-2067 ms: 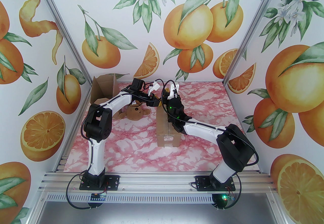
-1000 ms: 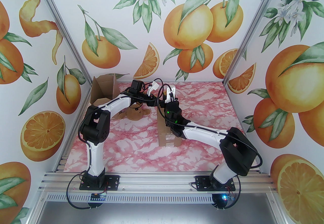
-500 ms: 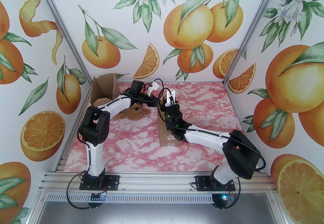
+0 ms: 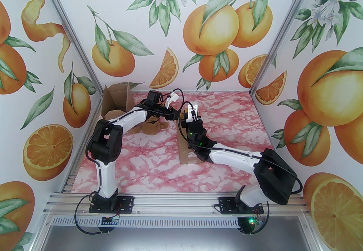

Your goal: Unpack the express box

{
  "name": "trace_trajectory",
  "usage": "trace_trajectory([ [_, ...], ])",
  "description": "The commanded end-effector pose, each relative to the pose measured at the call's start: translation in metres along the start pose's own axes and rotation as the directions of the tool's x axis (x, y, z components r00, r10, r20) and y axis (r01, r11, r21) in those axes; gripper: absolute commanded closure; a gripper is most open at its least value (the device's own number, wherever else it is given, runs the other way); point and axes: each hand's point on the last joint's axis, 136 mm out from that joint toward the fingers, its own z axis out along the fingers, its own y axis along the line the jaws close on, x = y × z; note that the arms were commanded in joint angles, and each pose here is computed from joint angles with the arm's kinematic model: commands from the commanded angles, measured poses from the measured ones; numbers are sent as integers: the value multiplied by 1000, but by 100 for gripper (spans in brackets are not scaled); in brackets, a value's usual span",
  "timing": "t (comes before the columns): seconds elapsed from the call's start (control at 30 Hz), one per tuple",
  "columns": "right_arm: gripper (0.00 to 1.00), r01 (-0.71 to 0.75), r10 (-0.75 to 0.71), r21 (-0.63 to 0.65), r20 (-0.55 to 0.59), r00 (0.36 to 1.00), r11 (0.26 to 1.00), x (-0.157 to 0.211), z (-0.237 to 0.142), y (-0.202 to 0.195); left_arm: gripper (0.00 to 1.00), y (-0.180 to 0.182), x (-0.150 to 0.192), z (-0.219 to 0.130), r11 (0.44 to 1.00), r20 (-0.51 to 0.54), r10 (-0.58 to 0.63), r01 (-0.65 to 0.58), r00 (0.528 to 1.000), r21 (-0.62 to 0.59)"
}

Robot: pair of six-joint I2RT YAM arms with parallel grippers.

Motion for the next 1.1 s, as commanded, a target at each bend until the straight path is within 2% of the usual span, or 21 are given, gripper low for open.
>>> trace_trajectory([
  [0.0, 100, -2, 2, 9, 0, 1000, 1000, -2, -10, -5, 63, 12, 11, -3, 996, -26, -10, 8, 1000, -85],
  [1.07, 100, -21, 20, -6, -47, 999, 1000, 9, -48, -1, 63, 15, 12, -7, 987, -13, -40, 37, 999, -158],
])
